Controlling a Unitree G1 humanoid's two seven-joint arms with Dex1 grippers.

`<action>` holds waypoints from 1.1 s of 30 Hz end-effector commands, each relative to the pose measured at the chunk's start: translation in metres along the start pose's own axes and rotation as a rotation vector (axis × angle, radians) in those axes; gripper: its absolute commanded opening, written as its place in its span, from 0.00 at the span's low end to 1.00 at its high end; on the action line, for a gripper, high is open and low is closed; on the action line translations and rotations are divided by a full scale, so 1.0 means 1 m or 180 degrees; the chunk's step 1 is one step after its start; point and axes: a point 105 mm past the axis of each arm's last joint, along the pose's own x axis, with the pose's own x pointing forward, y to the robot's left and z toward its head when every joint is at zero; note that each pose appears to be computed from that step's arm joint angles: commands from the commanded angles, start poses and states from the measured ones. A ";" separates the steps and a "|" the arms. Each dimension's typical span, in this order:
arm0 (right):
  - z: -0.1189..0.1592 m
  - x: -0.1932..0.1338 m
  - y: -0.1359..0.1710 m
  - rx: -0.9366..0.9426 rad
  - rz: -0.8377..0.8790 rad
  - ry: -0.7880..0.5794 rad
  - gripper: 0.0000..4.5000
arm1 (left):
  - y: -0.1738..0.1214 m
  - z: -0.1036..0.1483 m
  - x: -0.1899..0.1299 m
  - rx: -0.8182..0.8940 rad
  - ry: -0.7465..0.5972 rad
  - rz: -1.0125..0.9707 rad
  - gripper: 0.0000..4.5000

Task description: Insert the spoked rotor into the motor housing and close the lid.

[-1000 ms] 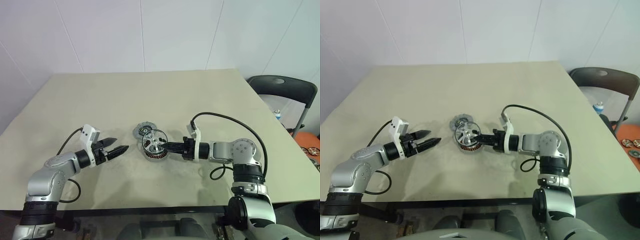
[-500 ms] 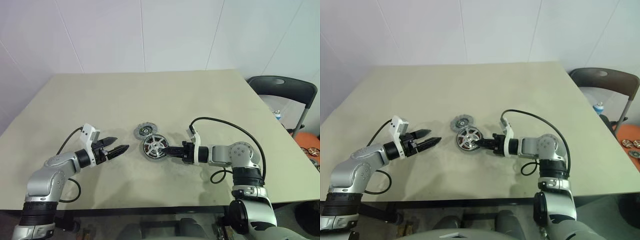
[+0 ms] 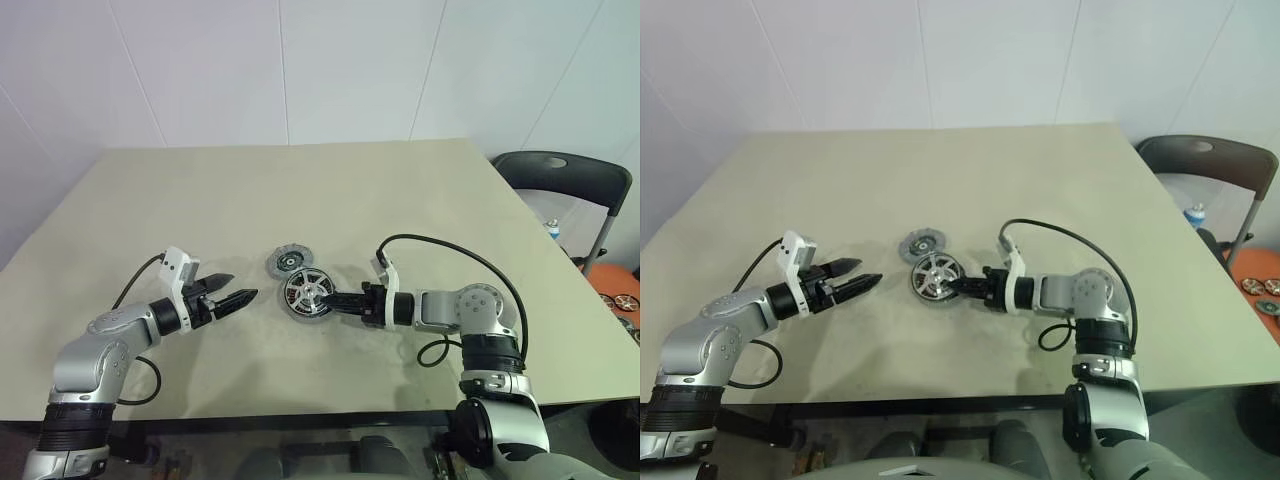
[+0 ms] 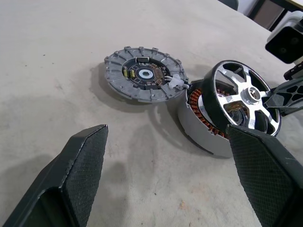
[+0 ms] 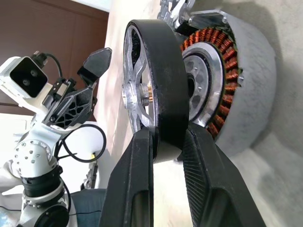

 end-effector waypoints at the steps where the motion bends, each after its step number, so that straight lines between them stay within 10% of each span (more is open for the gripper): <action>1: 0.011 -0.002 0.001 -0.0095 -0.0070 -0.0103 0.11 | -0.003 0.009 -0.003 0.0076 -0.0086 -0.0015 0.95; 4: 0.013 -0.006 -0.007 -0.0159 -0.0200 -0.0109 0.11 | -0.002 0.008 -0.004 0.0070 -0.0078 -0.0005 0.95; 17: 0.016 -0.011 -0.006 -0.0236 -0.0207 -0.0138 0.99 | -0.001 0.008 -0.003 0.0060 -0.0079 -0.0004 0.95; 33: 0.050 -0.013 0.019 -0.0422 0.0047 -0.0478 0.99 | -0.002 0.009 0.000 0.0061 -0.0114 -0.0009 0.95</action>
